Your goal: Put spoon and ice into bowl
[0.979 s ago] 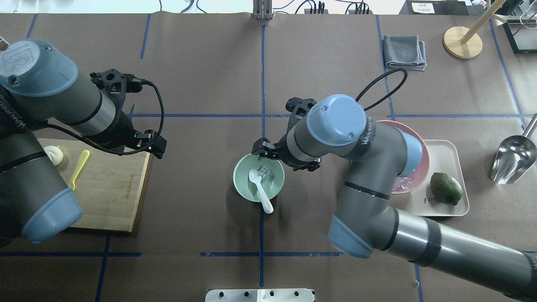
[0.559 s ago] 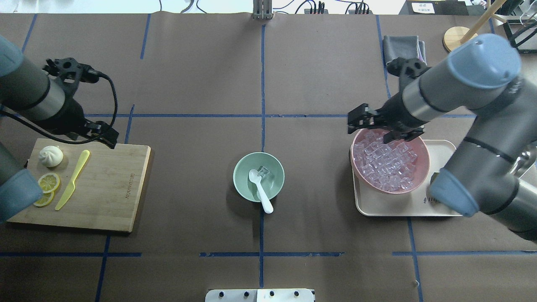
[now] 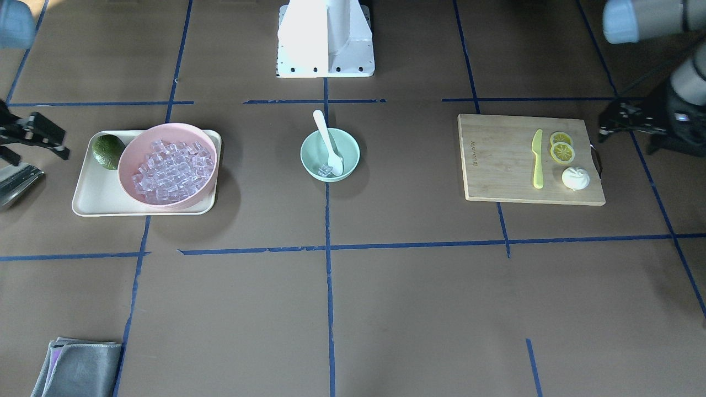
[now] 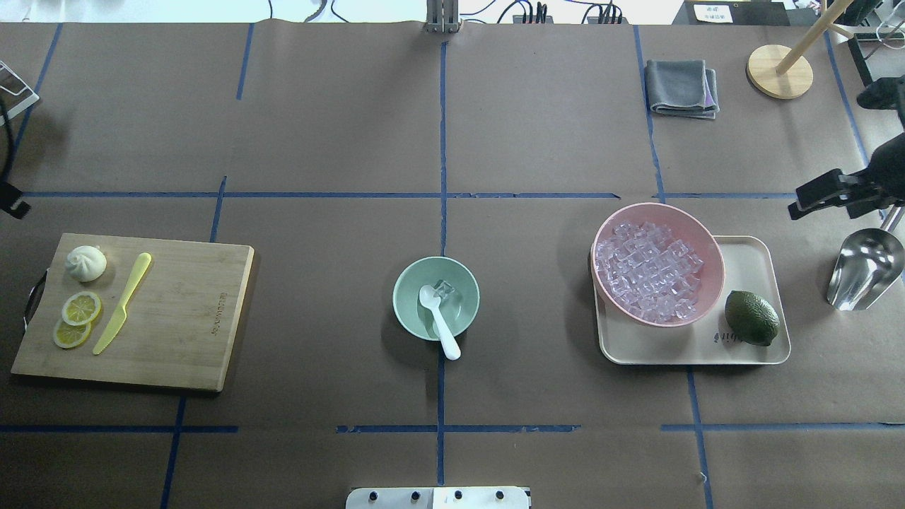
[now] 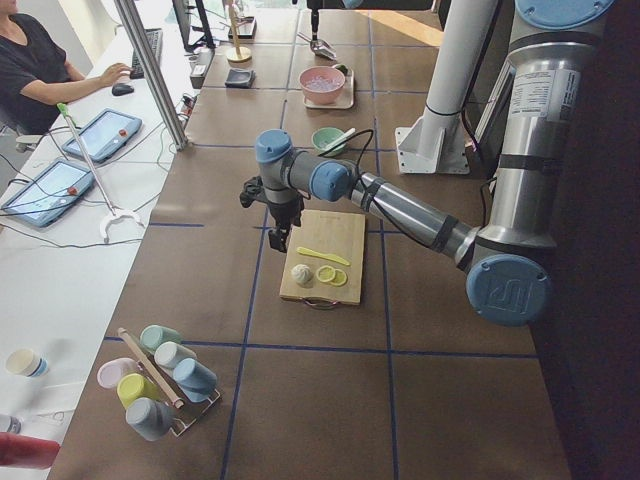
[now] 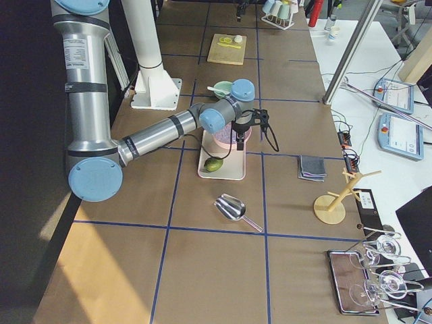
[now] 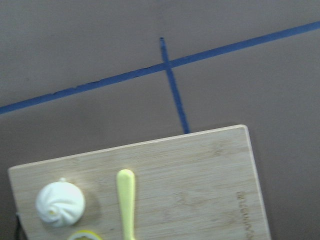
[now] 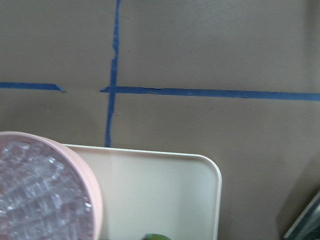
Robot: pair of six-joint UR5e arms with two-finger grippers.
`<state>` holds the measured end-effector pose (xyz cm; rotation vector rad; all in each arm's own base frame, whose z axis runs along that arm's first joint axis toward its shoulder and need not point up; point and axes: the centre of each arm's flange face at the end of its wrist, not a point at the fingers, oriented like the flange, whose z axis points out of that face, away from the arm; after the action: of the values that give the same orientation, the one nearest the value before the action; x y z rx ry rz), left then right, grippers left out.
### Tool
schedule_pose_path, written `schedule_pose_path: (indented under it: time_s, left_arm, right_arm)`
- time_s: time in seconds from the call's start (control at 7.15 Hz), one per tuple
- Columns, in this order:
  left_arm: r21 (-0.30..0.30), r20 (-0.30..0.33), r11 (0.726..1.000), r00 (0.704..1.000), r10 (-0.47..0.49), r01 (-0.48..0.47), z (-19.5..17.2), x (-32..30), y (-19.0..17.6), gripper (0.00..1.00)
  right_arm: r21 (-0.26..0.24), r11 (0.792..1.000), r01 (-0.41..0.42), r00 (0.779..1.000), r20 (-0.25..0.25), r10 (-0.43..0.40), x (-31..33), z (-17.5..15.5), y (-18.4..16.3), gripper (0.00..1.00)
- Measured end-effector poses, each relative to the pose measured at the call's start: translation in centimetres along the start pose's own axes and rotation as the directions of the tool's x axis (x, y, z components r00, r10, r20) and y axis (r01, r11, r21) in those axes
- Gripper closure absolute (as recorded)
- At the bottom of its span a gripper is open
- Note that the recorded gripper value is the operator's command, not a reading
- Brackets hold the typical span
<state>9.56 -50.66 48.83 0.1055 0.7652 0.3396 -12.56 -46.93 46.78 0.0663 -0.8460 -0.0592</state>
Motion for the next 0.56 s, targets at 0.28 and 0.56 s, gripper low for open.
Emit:
schedule_pose_path:
  time_s: [0.28, 0.56]
  left_arm:
    - [0.002, -0.026, 1.000, 1.000, 0.003, -0.003, -0.4, -11.9, 2.1, 0.00]
    - [-0.010, -0.050, 0.999, 0.997, -0.052, 0.052, -0.7, -15.9, 2.8, 0.00]
  right_arm:
    - [-0.059, 0.995, 0.082, 0.994, -0.062, -0.086, 8.4, -2.2, 0.4, 0.01]
    - [-0.118, 0.985, 0.126, 0.988, -0.077, -0.135, 16.1, -1.3, 1.2, 0.01]
